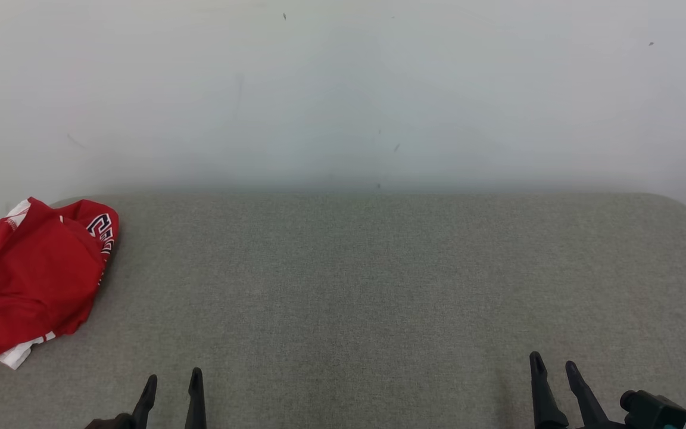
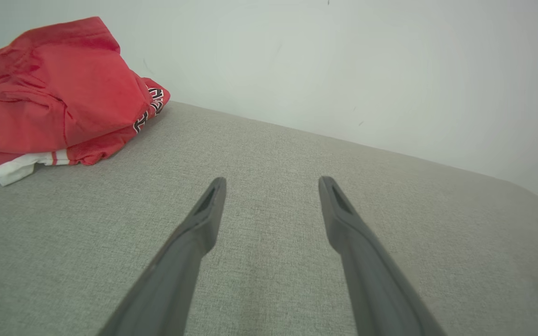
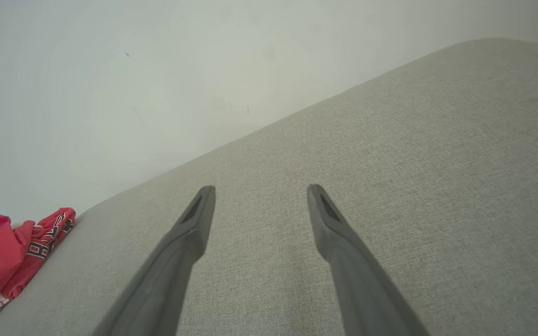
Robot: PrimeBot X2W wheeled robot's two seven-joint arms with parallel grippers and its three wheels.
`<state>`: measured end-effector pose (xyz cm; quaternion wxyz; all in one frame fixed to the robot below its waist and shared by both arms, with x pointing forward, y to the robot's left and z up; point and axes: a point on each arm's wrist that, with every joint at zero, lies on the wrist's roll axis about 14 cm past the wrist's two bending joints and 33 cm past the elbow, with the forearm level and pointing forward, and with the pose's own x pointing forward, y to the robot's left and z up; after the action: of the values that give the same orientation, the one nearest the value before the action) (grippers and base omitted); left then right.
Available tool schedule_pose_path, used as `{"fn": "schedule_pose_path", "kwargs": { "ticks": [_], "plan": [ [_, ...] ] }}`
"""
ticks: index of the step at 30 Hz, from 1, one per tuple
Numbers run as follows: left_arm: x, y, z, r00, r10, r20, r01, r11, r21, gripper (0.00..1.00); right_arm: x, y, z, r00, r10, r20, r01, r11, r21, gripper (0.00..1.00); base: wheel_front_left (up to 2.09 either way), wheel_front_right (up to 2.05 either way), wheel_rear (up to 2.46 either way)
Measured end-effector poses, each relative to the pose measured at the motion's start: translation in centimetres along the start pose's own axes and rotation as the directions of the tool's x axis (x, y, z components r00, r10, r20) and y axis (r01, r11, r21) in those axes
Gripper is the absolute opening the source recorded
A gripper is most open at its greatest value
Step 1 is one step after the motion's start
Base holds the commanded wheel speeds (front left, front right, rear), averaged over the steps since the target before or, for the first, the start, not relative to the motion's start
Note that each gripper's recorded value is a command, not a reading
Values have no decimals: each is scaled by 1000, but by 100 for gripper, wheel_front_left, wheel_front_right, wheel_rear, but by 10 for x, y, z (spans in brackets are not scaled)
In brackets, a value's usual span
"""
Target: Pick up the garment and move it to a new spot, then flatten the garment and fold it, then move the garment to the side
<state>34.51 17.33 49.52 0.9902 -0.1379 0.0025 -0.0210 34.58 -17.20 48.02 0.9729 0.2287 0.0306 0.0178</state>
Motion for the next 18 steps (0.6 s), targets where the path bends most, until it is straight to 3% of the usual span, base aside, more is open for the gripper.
{"fn": "schedule_pose_path", "kwargs": {
  "ticks": [18],
  "plan": [
    [-7,-2,3,999,-19,32,15,993,120,100,-7,7,-4,999,33,-7,-34,991,-130,100,0,0,0]
  ]
}}
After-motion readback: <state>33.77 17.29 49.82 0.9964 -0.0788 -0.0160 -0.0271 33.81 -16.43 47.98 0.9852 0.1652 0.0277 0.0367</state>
